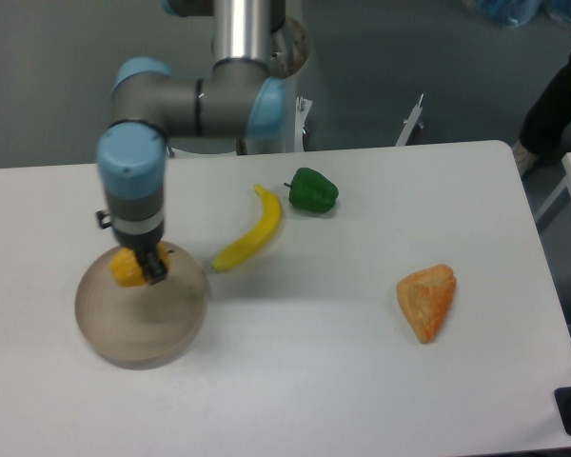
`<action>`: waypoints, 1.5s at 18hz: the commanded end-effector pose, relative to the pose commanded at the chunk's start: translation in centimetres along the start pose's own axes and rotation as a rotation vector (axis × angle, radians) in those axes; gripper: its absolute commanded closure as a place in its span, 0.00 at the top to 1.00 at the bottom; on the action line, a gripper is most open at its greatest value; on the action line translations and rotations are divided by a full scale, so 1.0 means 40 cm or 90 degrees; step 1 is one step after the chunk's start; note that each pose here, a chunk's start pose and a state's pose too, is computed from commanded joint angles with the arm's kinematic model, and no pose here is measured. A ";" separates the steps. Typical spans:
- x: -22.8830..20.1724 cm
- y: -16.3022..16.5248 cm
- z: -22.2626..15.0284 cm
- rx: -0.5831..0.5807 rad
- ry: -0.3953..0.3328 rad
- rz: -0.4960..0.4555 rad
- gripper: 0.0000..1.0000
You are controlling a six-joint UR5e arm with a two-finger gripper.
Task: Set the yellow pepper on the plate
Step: 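Carry the yellow pepper past the banana and lower it onto the plate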
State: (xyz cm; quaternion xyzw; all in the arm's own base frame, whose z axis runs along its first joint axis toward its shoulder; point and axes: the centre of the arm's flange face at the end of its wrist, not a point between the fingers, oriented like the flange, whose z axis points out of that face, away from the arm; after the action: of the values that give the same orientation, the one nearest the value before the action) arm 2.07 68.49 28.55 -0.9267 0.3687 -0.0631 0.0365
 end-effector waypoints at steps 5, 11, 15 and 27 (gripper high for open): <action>-0.002 -0.011 0.028 -0.006 0.003 0.005 0.31; -0.023 0.000 0.023 -0.047 -0.035 0.007 1.00; -0.026 0.000 0.002 -0.041 -0.055 0.008 1.00; -0.162 0.328 -0.315 -0.032 -0.095 0.017 1.00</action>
State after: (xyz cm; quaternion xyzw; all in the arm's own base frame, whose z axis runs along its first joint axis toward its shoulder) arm -13.30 63.16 38.95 -0.9245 0.3787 0.0156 0.0414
